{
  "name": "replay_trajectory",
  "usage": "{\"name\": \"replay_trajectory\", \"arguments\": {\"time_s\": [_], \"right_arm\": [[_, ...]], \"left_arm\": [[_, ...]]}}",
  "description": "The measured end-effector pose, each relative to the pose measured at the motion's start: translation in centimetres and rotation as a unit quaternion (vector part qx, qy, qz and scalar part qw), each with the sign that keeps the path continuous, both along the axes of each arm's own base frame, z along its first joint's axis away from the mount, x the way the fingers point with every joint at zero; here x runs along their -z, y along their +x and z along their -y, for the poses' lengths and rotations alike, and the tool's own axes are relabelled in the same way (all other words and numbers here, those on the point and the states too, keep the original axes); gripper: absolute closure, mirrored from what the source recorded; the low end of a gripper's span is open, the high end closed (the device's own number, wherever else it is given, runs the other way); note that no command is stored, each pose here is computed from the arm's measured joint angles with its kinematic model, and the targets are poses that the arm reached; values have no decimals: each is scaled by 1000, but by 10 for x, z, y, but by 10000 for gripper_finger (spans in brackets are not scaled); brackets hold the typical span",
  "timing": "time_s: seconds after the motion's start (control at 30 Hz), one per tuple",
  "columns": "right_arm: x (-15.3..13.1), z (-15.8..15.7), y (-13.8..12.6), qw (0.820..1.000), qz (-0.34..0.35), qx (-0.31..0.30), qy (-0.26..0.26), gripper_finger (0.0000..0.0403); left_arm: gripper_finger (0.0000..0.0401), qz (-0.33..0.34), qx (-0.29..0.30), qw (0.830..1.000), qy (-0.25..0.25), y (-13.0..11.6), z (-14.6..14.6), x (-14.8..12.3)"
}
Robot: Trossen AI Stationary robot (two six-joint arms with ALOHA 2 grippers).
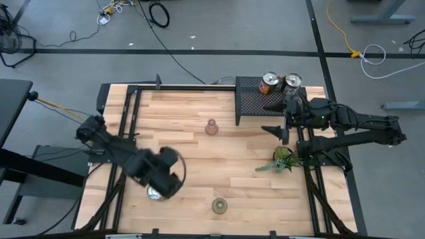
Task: Pick & Place candle stick holders
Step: Put the silver scented candle on the shelf aligned with the silver scented candles
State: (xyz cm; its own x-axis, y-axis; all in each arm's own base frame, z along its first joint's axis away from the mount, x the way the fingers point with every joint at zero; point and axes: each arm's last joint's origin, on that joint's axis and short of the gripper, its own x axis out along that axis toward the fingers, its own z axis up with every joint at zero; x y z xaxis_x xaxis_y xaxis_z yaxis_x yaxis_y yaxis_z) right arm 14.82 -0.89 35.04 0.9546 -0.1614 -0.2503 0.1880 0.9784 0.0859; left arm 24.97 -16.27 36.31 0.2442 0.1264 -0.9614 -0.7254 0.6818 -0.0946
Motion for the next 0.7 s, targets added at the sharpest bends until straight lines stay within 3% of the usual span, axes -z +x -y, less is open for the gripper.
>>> {"name": "replay_trajectory", "arguments": {"time_s": [0.17, 0.37, 0.53, 0.7], "right_arm": [[1, 0, 0, 1000, -3, -5, 1, 7], [1, 0, 0, 1000, -4, -8, -4, 7], [1, 0, 0, 1000, -6, -1, -17, 7], [0, 1, 0, 1000, -6, 15, -21, 7]], "left_arm": [[133, -29, -34, 999, -9, -23, 31, 22], [133, -30, -77, 994, -71, -51, 69, 30], [133, -26, -107, 992, -64, -65, 92, 41], [133, -38, -94, 994, -41, -70, 115, 63]]}}
